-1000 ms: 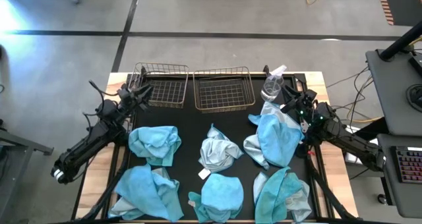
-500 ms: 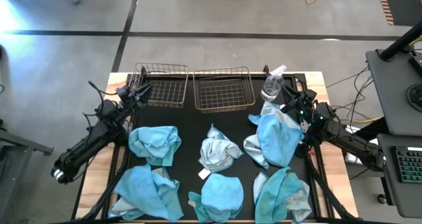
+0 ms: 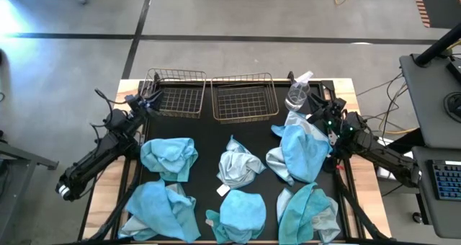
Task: Sort microfiber towel by color & place in baskets
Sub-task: Put the blue microfiber towel into the right wire basket
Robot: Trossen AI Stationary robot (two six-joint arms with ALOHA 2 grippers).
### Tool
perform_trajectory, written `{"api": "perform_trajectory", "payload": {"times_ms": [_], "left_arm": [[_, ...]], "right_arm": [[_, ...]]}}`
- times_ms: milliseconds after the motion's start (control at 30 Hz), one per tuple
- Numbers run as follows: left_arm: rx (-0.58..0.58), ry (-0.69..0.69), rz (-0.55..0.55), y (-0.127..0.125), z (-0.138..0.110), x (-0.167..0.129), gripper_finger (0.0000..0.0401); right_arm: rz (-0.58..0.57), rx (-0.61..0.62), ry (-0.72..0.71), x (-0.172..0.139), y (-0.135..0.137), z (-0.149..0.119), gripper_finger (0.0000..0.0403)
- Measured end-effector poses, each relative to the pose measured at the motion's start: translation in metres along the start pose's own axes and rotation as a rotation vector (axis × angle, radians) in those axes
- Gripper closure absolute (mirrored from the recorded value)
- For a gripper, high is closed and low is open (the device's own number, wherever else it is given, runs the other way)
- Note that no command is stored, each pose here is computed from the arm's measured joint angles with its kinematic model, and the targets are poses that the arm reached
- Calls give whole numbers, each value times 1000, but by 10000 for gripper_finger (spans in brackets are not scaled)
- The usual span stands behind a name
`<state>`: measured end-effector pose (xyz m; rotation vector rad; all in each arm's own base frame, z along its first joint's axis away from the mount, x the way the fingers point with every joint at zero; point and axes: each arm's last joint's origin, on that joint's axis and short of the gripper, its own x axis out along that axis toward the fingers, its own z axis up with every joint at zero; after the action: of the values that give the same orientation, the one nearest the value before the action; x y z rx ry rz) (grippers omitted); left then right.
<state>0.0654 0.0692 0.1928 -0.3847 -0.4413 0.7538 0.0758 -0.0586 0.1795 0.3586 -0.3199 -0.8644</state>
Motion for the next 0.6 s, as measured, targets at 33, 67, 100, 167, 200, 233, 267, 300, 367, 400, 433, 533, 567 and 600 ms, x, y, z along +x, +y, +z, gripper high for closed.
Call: {"api": "perform_trajectory", "payload": {"times_ms": [33, 67, 100, 167, 200, 233, 267, 300, 367, 400, 433, 533, 567, 600], "left_arm": [[-21, 4, -6, 0, 0, 0, 322], [-43, 13, -23, -1, 0, 0, 322], [-63, 26, -45, -1, -1, 0, 322], [-93, 43, -103, -4, 0, 0, 322], [-100, 39, -139, -5, 1, 0, 322], [-100, 30, -174, -7, 3, -1, 322], [-97, 16, -209, -9, 6, -1, 322], [-83, -2, -243, -11, 8, -1, 322], [-53, -55, -292, -15, 14, -3, 322], [-47, -82, -306, -16, 16, -3, 322], [-39, -103, -318, -17, 18, -4, 322], [-25, -129, -334, -19, 22, -4, 322], [-25, -122, -330, -20, 23, -4, 322], [-26, -113, -326, -21, 24, -4, 322]], "right_arm": [[16, 9, 3, 0, 1, 0, 277], [40, 13, 4, 0, 1, 1, 277], [71, 19, 4, 0, 3, 2, 277], [130, 44, 8, 0, 5, 4, 277], [144, 55, 28, -1, 7, 5, 277], [158, 64, 34, -1, 9, 10, 277], [174, 67, 34, -2, 12, 16, 277], [180, 66, 34, -4, 14, 23, 278], [174, 52, 51, -7, 18, 36, 278], [168, 40, 63, -8, 20, 42, 278], [159, 26, 83, -10, 22, 47, 278], [137, -10, 136, -15, 27, 64, 278], [127, -16, 158, -16, 29, 70, 278], [108, -25, 188, -16, 30, 74, 278]]}}
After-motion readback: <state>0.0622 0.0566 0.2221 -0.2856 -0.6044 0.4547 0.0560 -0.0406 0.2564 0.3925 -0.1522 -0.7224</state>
